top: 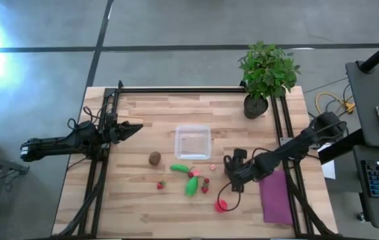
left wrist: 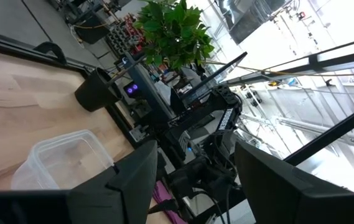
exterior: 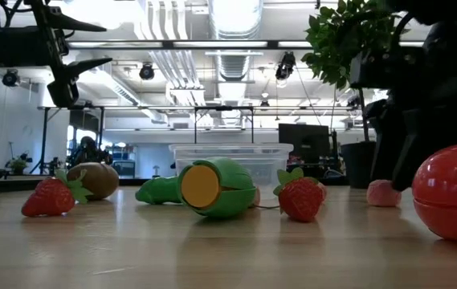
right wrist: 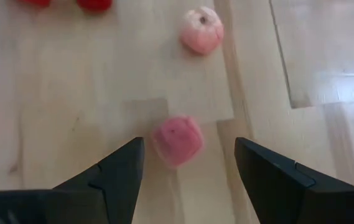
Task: Pick and placing Produce into tupperware
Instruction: Put the right pink peach into the transparent bin
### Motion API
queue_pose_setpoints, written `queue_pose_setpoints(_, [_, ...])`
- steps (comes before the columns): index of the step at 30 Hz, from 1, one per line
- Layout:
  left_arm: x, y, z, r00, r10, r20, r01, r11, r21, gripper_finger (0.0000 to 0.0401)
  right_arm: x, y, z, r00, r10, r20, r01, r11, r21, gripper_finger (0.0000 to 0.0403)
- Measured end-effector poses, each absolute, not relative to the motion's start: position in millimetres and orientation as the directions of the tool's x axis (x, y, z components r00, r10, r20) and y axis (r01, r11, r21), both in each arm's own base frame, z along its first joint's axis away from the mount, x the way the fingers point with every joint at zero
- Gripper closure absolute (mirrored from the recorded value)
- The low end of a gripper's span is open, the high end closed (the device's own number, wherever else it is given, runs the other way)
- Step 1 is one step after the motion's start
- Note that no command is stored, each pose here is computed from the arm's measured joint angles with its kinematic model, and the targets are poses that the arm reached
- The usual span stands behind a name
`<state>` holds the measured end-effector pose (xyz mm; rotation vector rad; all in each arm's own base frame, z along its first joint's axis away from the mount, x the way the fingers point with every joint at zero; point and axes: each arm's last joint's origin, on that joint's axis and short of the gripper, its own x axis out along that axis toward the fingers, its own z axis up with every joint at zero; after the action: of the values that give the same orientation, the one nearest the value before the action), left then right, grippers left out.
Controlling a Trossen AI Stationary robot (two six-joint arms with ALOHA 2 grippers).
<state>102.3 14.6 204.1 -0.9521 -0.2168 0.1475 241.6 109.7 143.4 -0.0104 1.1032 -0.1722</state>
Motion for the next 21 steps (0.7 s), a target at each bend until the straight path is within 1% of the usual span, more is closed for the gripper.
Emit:
queue_pose_setpoints(5, [102.3,14.7,204.0,0.968,0.220,0.118,-0.030,0.572,-0.819,0.0200,249.3,105.9,139.7,0.446,-0.105,-0.889,0.146,0.988,-0.044,0.0161])
queue_pose_setpoints(9, [102.3,14.7,204.0,0.968,0.220,0.118,-0.030,0.572,-0.819,0.0200,251.1,104.9,136.5,0.434,-0.097,-0.896,0.148,0.988,-0.035,0.0168])
queue_pose_setpoints(15, [102.3,14.6,204.1,0.968,0.220,0.119,-0.030,0.572,-0.819,0.0200,251.2,104.7,135.9,0.432,-0.093,-0.897,0.147,0.989,-0.032,0.0193])
queue_pose_setpoints(21, [102.3,14.6,204.0,0.968,0.219,0.118,-0.030,0.572,-0.819,0.0200,251.2,104.7,135.4,0.429,-0.092,-0.899,0.149,0.988,-0.030,0.0228])
